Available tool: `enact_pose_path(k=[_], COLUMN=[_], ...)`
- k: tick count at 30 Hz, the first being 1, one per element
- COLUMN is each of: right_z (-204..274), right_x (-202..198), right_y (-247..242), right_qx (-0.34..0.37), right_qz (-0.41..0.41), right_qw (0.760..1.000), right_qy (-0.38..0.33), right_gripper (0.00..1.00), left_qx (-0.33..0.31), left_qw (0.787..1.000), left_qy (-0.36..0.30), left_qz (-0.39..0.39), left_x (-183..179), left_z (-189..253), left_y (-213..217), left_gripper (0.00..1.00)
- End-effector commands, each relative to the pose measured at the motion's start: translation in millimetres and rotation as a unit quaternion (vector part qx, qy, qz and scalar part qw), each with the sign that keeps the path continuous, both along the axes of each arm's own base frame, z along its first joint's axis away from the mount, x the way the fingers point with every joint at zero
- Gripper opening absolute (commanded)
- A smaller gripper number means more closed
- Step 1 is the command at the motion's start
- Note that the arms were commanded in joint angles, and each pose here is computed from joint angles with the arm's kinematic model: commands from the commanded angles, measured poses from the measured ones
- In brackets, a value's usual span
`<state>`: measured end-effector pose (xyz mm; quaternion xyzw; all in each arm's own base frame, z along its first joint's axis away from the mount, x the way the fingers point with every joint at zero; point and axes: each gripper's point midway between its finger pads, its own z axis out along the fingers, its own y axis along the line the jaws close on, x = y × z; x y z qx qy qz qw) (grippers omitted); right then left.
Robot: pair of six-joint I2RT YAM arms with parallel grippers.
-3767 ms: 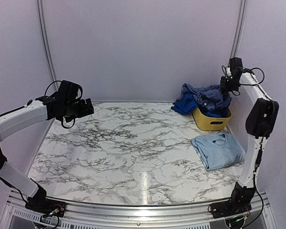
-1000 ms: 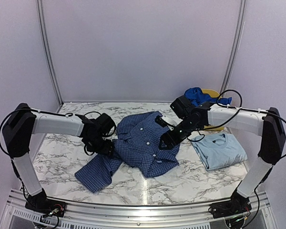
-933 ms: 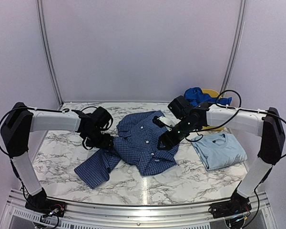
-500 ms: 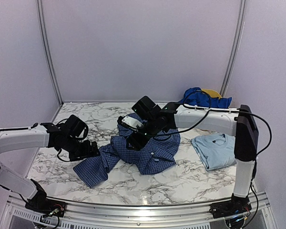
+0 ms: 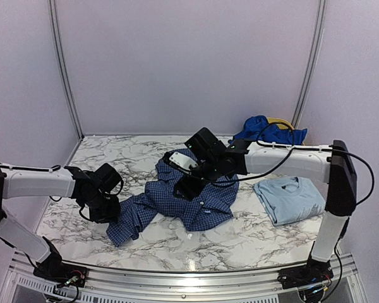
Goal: Fold and stack the mixed laundry pile
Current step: Pick up the crumpled shirt from the center of the board.
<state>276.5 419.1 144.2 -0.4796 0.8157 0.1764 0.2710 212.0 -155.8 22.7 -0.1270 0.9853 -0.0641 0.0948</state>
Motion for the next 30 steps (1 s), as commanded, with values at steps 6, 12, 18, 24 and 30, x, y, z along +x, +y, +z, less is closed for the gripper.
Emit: enact_pose_path(k=[6, 12, 18, 24, 30], right_z=[70, 76, 94, 125, 177], right_x=[0, -15, -11, 9, -5], right_y=[1, 8, -1, -11, -43], right_qx=[0.121, 0.152, 0.198, 0.218, 0.263], right_qz=[0.005, -0.003, -0.037, -0.090, -0.106], right_qw=[0.986, 0.974, 0.954, 0.928, 0.905], right_qy=[-0.111, -0.167, -0.223, -0.287, -0.317], right_gripper=[0.80, 0.86, 0.92, 0.92, 0.87], left_qx=[-0.191, -0.265, -0.329, -0.358, -0.369], left_qw=[0.953, 0.911, 0.872, 0.847, 0.822], left_qy=[-0.223, -0.305, -0.350, -0.383, -0.417], left_qz=[-0.077, -0.083, -0.091, -0.089, -0.122], left_x=[106, 128, 132, 127, 121], left_z=[211, 317, 394, 435, 460], left_y=[-97, -121, -135, -133, -131], left_gripper=[0.00, 0.00, 0.00, 0.00, 0.00])
